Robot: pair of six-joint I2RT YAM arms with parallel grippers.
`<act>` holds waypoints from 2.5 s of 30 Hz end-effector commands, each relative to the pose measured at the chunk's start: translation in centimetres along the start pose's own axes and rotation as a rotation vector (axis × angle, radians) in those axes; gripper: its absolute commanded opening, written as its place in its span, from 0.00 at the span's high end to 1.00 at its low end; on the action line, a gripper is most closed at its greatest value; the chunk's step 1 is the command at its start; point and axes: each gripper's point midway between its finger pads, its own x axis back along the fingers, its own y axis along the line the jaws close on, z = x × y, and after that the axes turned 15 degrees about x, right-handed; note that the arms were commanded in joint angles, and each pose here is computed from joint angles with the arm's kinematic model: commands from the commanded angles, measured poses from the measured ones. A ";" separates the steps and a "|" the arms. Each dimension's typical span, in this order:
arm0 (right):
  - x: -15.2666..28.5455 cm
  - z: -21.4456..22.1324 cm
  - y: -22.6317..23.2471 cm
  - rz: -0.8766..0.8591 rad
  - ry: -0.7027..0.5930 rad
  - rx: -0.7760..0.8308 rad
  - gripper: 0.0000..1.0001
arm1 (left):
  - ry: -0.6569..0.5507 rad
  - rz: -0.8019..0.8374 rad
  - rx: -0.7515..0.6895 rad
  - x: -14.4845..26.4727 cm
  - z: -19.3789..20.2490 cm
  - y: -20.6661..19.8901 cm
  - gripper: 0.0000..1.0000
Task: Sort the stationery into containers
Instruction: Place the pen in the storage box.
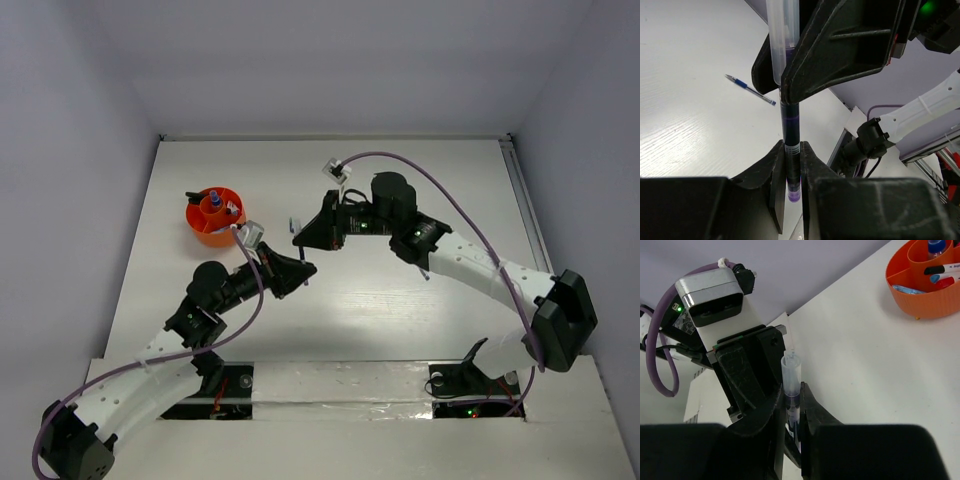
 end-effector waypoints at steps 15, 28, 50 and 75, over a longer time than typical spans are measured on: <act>-4.5 -7.2 -4.4 0.103 -0.232 0.091 1.00 | -0.206 -0.205 -0.093 5.8 -6.5 -3.4 0.01; -16.0 -7.1 -6.8 0.055 -0.288 0.168 1.00 | -0.573 -0.375 -0.234 13.7 -14.8 -6.7 0.01; -26.9 -4.3 -14.0 0.365 -0.335 0.403 1.00 | -0.648 -0.530 -0.358 14.0 -16.1 -3.1 0.01; -25.3 1.4 -13.4 0.404 -0.188 0.544 1.00 | -0.619 -0.540 -0.350 13.5 -15.4 -2.3 0.01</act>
